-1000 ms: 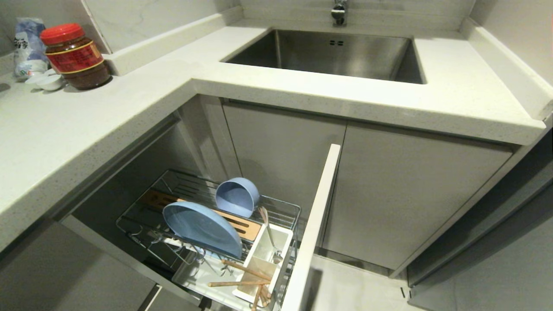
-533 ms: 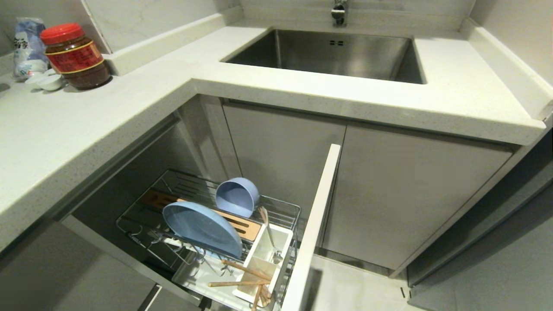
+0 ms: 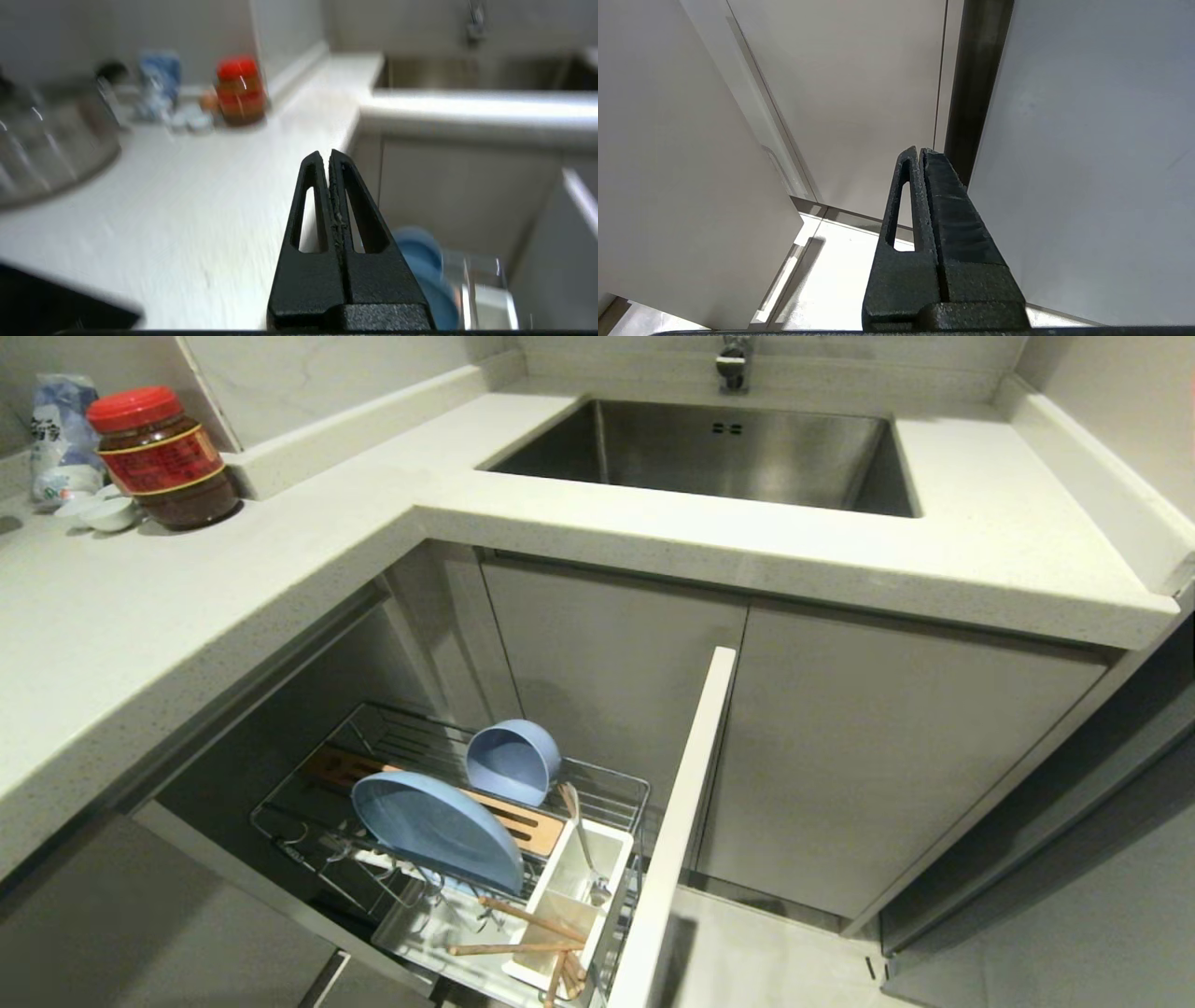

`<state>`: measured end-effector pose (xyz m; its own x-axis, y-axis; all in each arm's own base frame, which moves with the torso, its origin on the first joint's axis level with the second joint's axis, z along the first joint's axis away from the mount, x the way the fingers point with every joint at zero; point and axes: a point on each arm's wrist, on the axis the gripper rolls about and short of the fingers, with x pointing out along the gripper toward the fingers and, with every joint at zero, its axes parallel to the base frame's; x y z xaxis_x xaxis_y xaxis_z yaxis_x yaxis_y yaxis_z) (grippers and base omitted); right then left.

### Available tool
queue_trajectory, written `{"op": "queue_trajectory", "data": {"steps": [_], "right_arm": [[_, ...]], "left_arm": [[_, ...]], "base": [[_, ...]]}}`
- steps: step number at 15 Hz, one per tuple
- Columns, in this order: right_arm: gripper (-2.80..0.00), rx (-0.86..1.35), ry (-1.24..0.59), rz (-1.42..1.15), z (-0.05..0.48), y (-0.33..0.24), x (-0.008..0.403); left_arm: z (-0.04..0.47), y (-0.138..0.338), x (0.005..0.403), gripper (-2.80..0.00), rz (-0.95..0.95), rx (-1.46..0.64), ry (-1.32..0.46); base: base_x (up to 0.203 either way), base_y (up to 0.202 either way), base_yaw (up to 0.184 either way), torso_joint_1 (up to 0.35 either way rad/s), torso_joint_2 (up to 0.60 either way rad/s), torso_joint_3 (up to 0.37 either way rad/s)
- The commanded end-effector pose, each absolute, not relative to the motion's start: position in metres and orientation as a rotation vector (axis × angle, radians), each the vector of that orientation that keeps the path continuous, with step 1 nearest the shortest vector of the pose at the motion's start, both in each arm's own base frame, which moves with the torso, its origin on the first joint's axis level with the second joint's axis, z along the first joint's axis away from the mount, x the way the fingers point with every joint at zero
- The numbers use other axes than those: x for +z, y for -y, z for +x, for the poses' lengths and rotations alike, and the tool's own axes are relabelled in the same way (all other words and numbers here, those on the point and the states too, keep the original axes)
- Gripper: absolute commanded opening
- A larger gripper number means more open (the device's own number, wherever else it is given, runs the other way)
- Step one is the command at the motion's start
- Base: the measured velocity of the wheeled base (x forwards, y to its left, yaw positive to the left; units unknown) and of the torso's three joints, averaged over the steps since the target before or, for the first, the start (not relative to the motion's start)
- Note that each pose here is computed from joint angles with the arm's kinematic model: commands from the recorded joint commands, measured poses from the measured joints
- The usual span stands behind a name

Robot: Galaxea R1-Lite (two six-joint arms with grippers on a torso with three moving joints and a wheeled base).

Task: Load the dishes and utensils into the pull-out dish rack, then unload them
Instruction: Take the plate out of the cupboard

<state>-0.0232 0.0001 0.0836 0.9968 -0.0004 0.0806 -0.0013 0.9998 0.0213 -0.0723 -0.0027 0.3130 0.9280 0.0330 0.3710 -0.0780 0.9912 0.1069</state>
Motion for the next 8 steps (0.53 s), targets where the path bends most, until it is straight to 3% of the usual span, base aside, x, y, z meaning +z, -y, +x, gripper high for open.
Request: {"op": "queue_trajectory", "data": {"steps": [1,4,8], "right_arm": [[-2.8,0.001,0.056,0.021,-0.021,0.0,0.076],[-2.8,0.001,0.057,0.021,-0.021,0.0,0.077],[-2.8,0.001,0.057,0.021,-0.021,0.0,0.077]], "left_arm": [[-0.018,0.001,0.378,-2.8,0.067,0.076,0.348],[0.018,-0.002,0.414,-2.8,-0.118,0.066,0.361],[0.049,0.005,0.4,-2.8,-0.302,-0.125,0.193]], "base": [[0.0,0.0,0.0,0.0,0.0,0.0],[0.0,0.0,0.0,0.0,0.0,0.0],[0.0,0.0,0.0,0.0,0.0,0.0]]}}
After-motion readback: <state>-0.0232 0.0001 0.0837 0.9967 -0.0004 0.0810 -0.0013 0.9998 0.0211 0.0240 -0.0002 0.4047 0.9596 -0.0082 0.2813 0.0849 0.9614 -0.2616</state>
